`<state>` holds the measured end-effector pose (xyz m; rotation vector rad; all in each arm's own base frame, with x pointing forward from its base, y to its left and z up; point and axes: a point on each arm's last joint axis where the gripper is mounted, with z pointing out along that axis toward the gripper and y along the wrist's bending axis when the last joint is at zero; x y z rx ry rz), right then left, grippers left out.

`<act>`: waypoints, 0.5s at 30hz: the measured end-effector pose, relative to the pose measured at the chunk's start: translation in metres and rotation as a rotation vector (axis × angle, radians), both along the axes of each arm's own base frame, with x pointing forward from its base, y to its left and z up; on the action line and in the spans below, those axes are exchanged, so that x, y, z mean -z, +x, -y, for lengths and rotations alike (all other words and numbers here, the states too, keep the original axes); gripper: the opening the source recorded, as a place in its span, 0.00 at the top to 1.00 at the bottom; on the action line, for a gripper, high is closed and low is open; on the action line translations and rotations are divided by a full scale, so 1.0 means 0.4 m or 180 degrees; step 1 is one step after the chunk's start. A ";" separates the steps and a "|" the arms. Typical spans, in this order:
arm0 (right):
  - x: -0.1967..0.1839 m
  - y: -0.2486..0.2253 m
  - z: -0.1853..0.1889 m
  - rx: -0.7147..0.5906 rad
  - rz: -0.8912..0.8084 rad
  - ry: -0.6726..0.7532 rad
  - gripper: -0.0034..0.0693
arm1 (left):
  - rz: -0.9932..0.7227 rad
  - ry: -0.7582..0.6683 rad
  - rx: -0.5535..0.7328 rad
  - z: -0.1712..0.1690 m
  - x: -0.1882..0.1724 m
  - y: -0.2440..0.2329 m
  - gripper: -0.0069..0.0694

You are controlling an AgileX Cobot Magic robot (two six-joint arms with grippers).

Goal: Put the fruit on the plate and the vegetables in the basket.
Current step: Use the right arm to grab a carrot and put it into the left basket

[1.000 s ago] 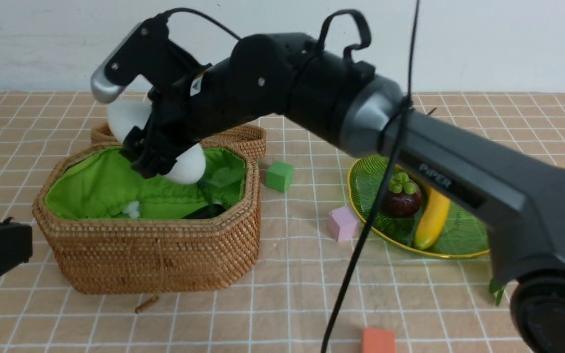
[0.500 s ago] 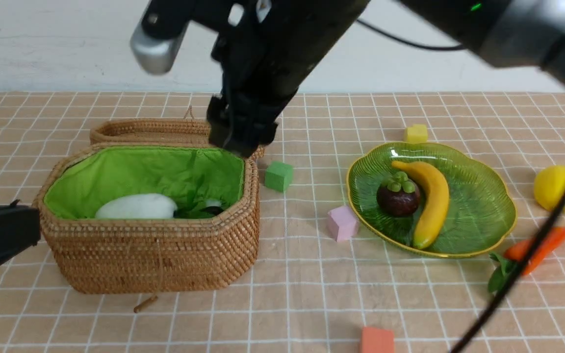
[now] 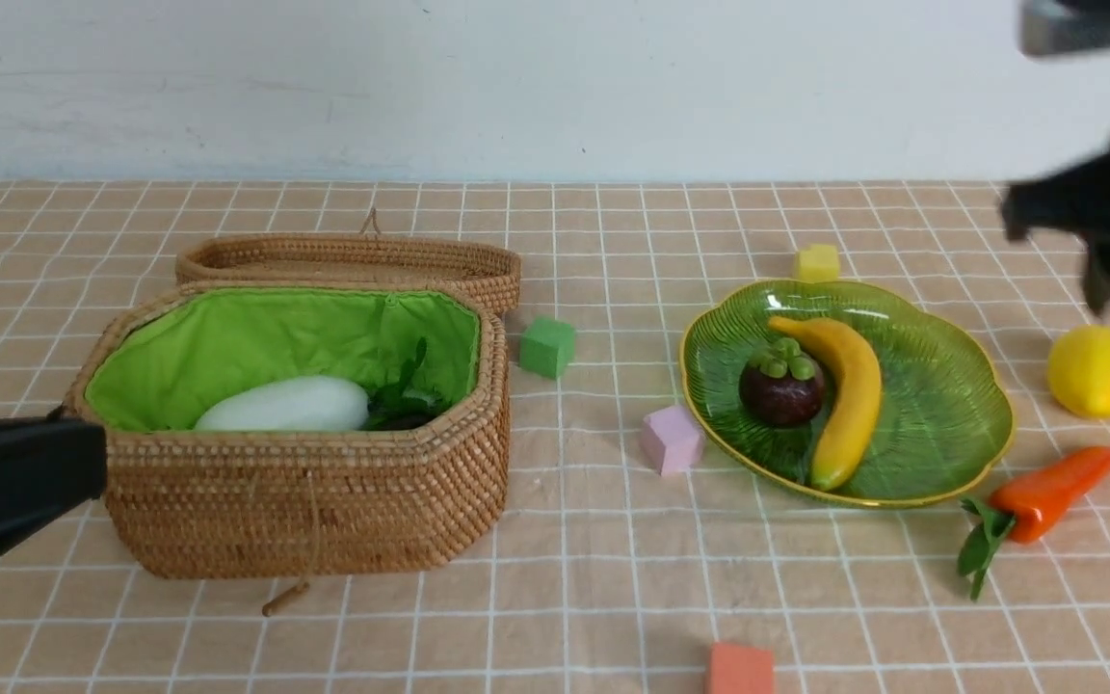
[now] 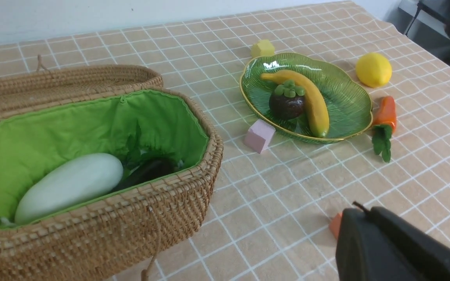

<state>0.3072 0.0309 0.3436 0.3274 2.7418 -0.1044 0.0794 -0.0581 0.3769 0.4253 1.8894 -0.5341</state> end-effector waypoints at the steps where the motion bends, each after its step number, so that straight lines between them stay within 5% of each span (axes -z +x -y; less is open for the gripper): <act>1: 0.030 0.003 0.028 0.0239 -0.0056 0.0143 0.62 | 0.0004 0.0007 0.0008 0.000 0.000 0.000 0.93; 5: 0.146 0.040 0.130 0.0803 -0.0123 0.0660 0.49 | 0.0002 0.0013 0.0024 0.001 0.000 0.000 0.93; 15: 0.342 0.160 0.213 0.1013 -0.0031 0.1097 0.35 | -0.0040 0.0005 0.0038 0.007 0.003 0.003 0.93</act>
